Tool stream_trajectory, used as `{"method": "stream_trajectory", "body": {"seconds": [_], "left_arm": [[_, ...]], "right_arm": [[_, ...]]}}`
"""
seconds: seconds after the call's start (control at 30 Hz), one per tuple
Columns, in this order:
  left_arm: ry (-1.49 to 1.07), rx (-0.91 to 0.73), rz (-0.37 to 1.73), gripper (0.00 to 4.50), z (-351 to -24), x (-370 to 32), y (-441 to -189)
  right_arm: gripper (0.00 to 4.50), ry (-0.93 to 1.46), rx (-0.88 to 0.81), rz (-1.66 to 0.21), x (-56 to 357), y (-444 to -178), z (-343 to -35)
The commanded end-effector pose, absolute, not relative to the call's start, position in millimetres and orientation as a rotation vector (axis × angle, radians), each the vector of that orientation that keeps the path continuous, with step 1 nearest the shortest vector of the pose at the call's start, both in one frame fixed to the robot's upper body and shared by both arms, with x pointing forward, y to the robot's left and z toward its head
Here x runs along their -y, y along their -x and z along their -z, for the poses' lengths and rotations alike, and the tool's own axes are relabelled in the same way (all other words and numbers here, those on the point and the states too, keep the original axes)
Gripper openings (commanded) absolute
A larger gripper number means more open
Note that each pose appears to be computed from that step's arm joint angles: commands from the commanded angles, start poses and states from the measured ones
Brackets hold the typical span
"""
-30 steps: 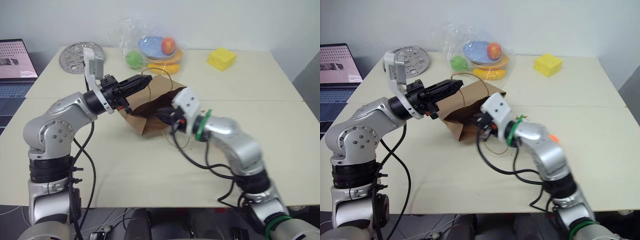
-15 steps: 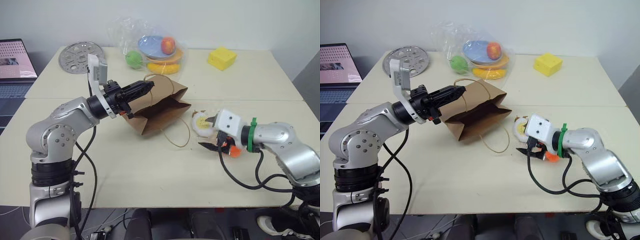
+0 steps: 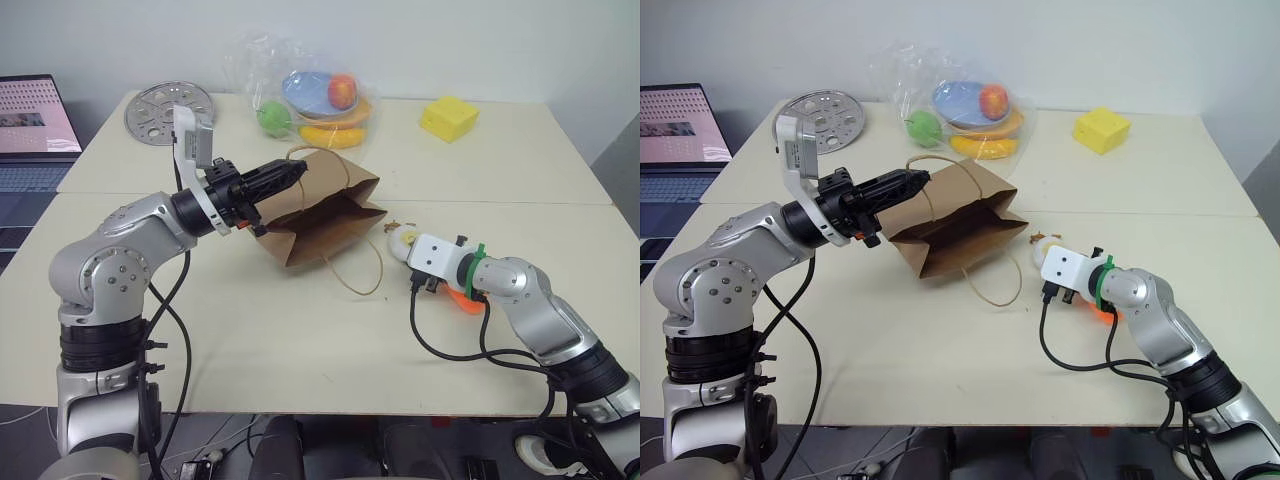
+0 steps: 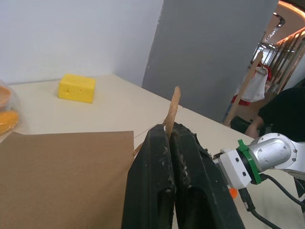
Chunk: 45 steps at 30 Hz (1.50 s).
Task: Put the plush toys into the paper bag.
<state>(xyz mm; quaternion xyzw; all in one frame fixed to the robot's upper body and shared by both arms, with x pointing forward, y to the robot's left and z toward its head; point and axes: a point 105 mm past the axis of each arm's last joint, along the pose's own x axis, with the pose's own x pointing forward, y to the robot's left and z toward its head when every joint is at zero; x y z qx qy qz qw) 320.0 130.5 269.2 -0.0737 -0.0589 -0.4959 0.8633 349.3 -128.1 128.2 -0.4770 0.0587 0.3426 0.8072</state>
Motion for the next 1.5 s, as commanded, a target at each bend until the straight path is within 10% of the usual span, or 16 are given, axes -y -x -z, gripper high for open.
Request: {"method": "stream_trajectory", "body": {"seconds": [0.03,0.47,1.07,1.5], "left_arm": [[0.133,0.186,1.057,0.0,-286.5,-133.1,-312.6],[0.146,0.184,1.143,0.0,-294.3,-133.0,-304.2],[0.168,0.186,1.196,0.0,-294.3,-123.8,-301.3],[0.19,0.187,1.18,0.0,-290.4,-120.5,-308.5]], "right_arm": [[0.44,1.023,-0.066,-0.698,132.3,-355.0,-145.5],[0.05,0.862,-0.062,-1.174,131.2,-272.5,-241.3],[0.05,0.77,0.137,-1.027,-2.5,-355.4,-233.3],[4.06,0.633,0.149,-1.09,5.6,-330.5,-254.7]]}}
